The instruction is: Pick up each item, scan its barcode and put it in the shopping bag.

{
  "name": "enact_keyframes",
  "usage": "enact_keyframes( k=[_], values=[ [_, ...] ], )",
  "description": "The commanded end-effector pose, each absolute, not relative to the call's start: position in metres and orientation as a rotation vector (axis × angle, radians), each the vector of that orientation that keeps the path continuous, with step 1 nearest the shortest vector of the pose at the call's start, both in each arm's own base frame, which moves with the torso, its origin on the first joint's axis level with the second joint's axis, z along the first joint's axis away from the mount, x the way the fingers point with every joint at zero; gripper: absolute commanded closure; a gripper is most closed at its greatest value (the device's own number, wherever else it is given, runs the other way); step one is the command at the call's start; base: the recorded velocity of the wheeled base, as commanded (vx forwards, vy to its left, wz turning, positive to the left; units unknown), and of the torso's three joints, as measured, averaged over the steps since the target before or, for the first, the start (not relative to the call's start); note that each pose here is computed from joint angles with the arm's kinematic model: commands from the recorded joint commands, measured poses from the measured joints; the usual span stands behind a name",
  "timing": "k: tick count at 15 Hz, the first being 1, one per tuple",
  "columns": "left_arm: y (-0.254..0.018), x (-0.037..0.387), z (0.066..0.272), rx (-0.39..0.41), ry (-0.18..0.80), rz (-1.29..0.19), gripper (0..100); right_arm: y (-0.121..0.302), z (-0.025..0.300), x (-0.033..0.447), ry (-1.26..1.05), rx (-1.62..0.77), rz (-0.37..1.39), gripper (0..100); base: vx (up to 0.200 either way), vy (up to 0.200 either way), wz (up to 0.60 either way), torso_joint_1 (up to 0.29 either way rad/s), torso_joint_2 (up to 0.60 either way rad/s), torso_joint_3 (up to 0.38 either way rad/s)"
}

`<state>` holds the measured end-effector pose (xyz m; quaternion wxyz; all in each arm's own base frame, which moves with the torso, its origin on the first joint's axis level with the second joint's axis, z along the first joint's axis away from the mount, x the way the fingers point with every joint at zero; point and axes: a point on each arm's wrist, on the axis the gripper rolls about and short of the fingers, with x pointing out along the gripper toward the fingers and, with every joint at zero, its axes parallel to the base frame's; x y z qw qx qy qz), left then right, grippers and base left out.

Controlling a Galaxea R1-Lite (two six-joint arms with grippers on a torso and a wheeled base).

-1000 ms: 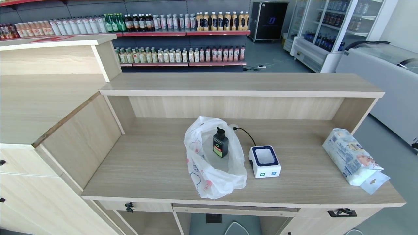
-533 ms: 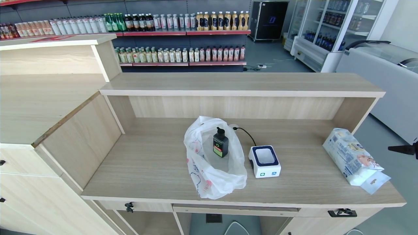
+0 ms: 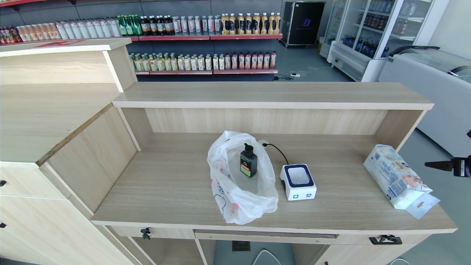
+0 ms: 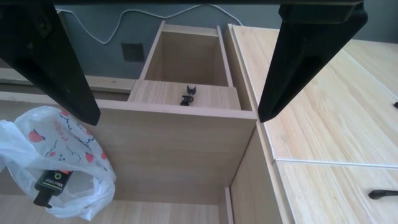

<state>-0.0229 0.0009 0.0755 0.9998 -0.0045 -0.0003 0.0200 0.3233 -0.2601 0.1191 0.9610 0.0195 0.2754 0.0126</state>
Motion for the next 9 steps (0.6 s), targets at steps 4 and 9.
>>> enact_keyframes(
  k=[4, 9],
  values=[
    [0.001, -0.023, 0.075, -0.009, 0.0, 0.041, 0, -0.253, 0.089, 0.35, 0.596, 0.061, 0.089, 0, 0.0, 0.0, 0.0, 0.0, 0.0, 0.0],
    [0.001, -0.023, 0.075, -0.009, 0.0, 0.04, 0, -0.236, 0.063, 0.369, 0.63, 0.07, 0.145, 0, 0.0, 0.0, 0.0, 0.0, 0.0, 0.0]
  ],
)
